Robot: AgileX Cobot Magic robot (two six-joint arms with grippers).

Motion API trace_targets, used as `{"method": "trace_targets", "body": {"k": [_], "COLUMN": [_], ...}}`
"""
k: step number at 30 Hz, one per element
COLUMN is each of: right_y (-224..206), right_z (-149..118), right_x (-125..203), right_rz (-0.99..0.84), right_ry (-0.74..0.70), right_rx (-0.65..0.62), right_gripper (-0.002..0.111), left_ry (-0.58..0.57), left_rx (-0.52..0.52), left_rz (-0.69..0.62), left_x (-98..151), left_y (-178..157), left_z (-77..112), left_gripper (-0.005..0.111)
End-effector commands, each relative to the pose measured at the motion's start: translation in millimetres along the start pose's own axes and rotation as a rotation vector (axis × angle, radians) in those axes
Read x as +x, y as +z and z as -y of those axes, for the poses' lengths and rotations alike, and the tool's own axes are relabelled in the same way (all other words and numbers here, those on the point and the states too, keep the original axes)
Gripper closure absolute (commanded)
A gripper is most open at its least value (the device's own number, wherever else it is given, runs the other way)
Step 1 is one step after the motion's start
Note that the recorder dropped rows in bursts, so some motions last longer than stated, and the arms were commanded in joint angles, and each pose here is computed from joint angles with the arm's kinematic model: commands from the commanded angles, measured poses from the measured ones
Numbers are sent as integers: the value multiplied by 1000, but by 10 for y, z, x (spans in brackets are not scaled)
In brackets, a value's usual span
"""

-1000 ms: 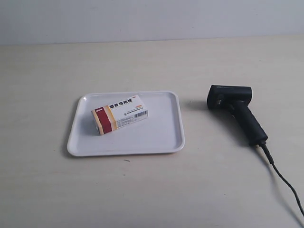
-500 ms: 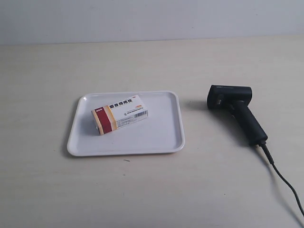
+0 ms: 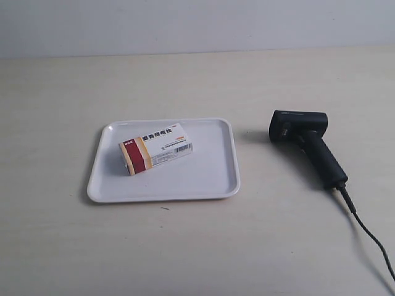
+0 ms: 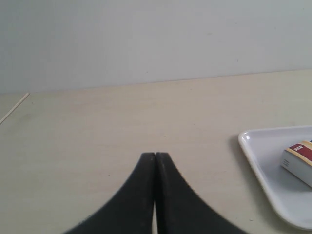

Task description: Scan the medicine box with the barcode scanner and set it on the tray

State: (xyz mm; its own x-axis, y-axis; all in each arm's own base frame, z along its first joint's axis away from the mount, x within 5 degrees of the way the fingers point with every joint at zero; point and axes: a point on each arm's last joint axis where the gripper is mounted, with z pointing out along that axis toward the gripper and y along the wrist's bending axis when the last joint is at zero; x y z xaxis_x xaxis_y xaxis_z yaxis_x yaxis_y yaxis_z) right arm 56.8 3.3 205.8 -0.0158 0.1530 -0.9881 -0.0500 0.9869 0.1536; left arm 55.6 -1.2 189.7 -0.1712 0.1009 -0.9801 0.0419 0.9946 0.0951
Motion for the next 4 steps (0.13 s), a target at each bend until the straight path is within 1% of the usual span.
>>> {"method": "trace_targets", "body": {"k": [1,4], "right_y": [-4,-4], "right_z": [6,6], "right_x": [11,11], "right_rz": [2,2], "right_ry": [-3,-3], "right_rx": [7,7], "right_gripper": [108,108], "left_ry": [-13,-13], "left_rx": [-2,-2], "left_rz": [7,7], "left_x": [-3,-3], "left_y": [-5,-5], "left_z": [0,0], "left_gripper": [105,105]}}
